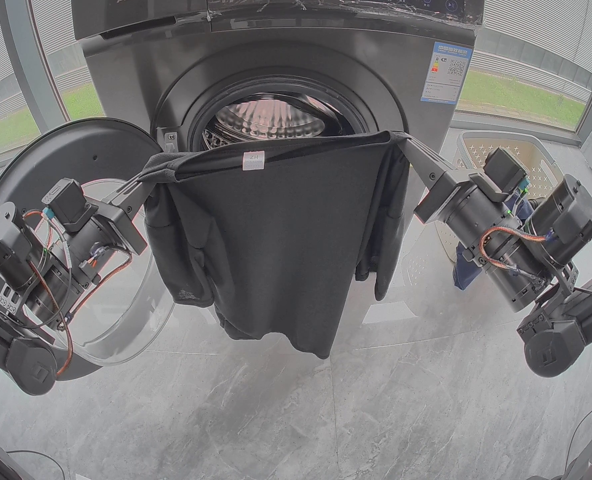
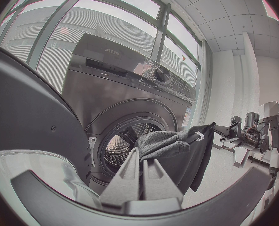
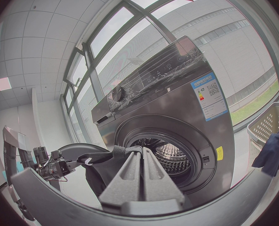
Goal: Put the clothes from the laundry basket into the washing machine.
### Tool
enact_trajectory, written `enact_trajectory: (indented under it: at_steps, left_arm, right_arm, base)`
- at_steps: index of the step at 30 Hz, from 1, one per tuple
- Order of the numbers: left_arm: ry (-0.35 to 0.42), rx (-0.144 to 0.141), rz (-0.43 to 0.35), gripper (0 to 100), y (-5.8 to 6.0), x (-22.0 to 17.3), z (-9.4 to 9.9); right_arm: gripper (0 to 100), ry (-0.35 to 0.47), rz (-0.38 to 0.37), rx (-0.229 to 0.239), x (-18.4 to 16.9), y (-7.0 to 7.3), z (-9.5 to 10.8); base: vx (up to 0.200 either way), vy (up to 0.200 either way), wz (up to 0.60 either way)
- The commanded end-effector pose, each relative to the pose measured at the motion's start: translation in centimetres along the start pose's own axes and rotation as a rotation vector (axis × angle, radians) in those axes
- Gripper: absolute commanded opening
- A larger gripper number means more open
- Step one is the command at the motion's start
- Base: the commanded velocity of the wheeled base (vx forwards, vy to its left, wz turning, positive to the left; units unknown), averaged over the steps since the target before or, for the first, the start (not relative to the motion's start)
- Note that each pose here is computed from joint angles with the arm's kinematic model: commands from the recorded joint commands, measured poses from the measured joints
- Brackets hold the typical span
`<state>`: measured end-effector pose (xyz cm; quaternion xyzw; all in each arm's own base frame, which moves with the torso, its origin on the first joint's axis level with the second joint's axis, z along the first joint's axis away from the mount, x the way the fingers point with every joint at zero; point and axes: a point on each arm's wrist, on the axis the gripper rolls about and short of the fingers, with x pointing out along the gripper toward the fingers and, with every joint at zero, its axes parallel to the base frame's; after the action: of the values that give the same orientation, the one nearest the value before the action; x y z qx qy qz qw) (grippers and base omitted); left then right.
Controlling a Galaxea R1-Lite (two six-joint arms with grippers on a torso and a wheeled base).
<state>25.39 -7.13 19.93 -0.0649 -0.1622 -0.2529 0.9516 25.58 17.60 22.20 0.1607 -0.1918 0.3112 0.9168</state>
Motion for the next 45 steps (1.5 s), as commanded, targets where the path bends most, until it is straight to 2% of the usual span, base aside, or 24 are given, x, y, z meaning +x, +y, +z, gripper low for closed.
enact_trajectory:
  at_steps: [1,7,12,13,17,20,25,26,31,32,36,41,45]
  left_arm:
    - [0.001,0.000,-0.001,0,0.0,0.0,-0.1]
    - [0.009,-0.006,-0.013,0,-0.3,0.0,-0.3]
    - [0.029,-0.041,-0.088,0,-2.2,0.6,-1.1]
    - [0.038,-0.055,-0.119,0,-3.1,0.9,-1.4]
    - [0.052,-0.080,-0.183,0,-4.9,1.9,-2.4]
    - [0.036,-0.082,-0.199,0,-5.2,3.1,-2.7]
    - [0.035,-0.083,-0.202,0,-5.3,3.9,-3.1]
    - [0.035,-0.083,-0.199,0,-5.2,3.8,-3.1]
    - [0.022,-0.078,-0.193,0,-5.1,3.8,-2.7]
    - [0.018,-0.078,-0.190,0,-5.2,3.8,-2.6]
    - [-0.005,-0.078,-0.173,0,-5.2,4.0,-2.1]
    - [-0.035,-0.075,-0.177,0,-5.2,4.0,-1.3]
    - [-0.068,-0.071,-0.181,0,-5.3,3.7,0.0]
  right_arm:
    - [0,-0.004,0.002,0.000,0.0,0.0,0.1]
    - [0,-0.001,0.005,0.003,0.0,0.2,0.0]
    - [0,0.040,-0.008,0.004,-0.2,-0.1,-1.1]
    - [0,0.070,-0.014,0.006,-0.3,-0.3,-2.0]
    - [0,0.165,-0.018,0.017,-1.2,-0.3,-4.7]
    - [0,0.239,-0.010,0.032,-2.1,0.1,-6.5]
    - [0,0.304,-0.006,0.043,-2.9,0.4,-8.0]
    - [100,0.335,-0.006,0.043,-3.5,0.3,-8.4]
    - [100,0.419,0.006,0.052,-5.2,1.0,-9.6]
    - [100,0.472,0.006,0.049,-6.1,1.0,-10.5]
    - [100,0.550,0.007,0.043,-7.2,1.1,-12.1]
    - [100,0.605,0.003,0.036,-7.6,0.9,-13.7]
    - [100,0.639,0.001,0.027,-7.2,0.5,-15.8]
  base:
    - [0.000,0.000,0.00]
    - [0.000,0.000,0.00]
    - [0.000,0.000,0.00]
    - [0.000,0.000,0.00]
    - [0.000,0.000,0.00]
    - [0.000,0.000,0.00]
    - [0.000,0.000,0.00]
    - [0.000,0.000,0.00]
    - [0.000,0.000,0.00]
    - [0.000,0.000,0.00]
    - [0.000,0.000,0.00]
    - [0.000,0.000,0.00]
    - [0.000,0.000,0.00]
